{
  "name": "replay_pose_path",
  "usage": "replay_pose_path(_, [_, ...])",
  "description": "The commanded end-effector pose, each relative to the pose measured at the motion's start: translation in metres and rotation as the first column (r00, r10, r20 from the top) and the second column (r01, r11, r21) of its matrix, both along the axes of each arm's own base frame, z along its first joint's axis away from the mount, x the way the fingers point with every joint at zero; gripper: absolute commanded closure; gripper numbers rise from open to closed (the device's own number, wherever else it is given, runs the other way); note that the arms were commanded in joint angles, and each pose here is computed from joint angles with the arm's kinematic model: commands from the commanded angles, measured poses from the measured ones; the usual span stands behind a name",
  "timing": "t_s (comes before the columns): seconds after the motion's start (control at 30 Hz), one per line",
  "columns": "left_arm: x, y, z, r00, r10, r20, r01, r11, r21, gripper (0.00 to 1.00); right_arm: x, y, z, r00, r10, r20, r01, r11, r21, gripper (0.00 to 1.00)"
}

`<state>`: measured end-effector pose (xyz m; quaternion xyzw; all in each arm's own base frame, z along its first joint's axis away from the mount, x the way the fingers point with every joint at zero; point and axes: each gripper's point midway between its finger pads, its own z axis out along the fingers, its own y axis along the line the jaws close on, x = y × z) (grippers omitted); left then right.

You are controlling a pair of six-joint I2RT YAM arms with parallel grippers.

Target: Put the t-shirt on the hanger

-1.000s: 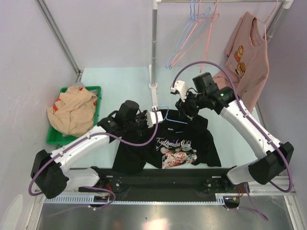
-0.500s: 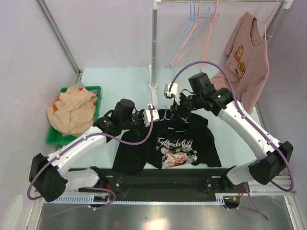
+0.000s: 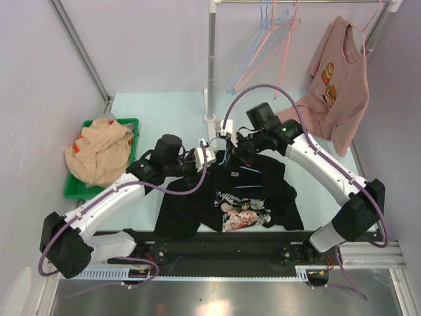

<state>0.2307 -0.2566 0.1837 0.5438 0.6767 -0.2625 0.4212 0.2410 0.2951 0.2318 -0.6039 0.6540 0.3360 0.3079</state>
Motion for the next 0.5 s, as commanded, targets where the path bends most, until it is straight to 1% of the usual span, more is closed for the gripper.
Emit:
replay_pose_path(0.0, [0.0, 0.0, 0.027, 1.0, -0.007, 0.023, 0.009, 0.997, -0.082, 0.92, 0.005, -0.003, 0.014, 1.0, -0.017, 0.02, 0.016, 0.999, 0.045, 1.0])
replay_pose_path(0.07, [0.0, 0.011, 0.018, 1.0, 0.001, -0.002, -0.001, 0.999, -0.055, 0.89, 0.01, -0.014, 0.021, 0.999, -0.051, 0.015, 0.05, 0.997, 0.061, 1.0])
replay_pose_path(0.13, [-0.004, 0.02, 0.011, 0.999, -0.002, -0.034, 0.0, 0.999, -0.036, 0.88, 0.012, -0.023, 0.026, 0.997, -0.072, 0.015, 0.071, 0.995, 0.067, 1.0])
replay_pose_path(0.23, [-0.002, 0.037, 0.006, 0.999, 0.023, -0.041, -0.024, 1.0, -0.015, 0.85, 0.013, -0.038, 0.038, 0.995, -0.101, 0.017, 0.099, 0.991, 0.092, 1.0])
replay_pose_path(0.27, [-0.002, 0.04, 0.006, 0.999, 0.02, -0.027, -0.021, 1.0, -0.007, 0.82, 0.016, -0.045, 0.042, 0.992, -0.12, 0.025, 0.117, 0.988, 0.101, 1.0])
replay_pose_path(0.33, [-0.001, 0.048, 0.003, 0.999, 0.035, -0.033, -0.035, 0.999, 0.009, 0.8, 0.014, -0.049, 0.048, 0.992, -0.122, 0.03, 0.118, 0.986, 0.117, 1.0])
replay_pose_path(0.43, [0.001, 0.052, 0.005, 0.999, 0.046, -0.026, -0.046, 0.999, 0.011, 0.73, 0.012, -0.055, 0.052, 0.991, -0.13, 0.04, 0.125, 0.985, 0.117, 1.0])
replay_pose_path(0.47, [0.003, 0.05, 0.01, 0.999, 0.046, -0.022, -0.046, 0.999, 0.001, 0.69, 0.01, -0.055, 0.053, 0.991, -0.132, 0.036, 0.127, 0.985, 0.117, 1.0])
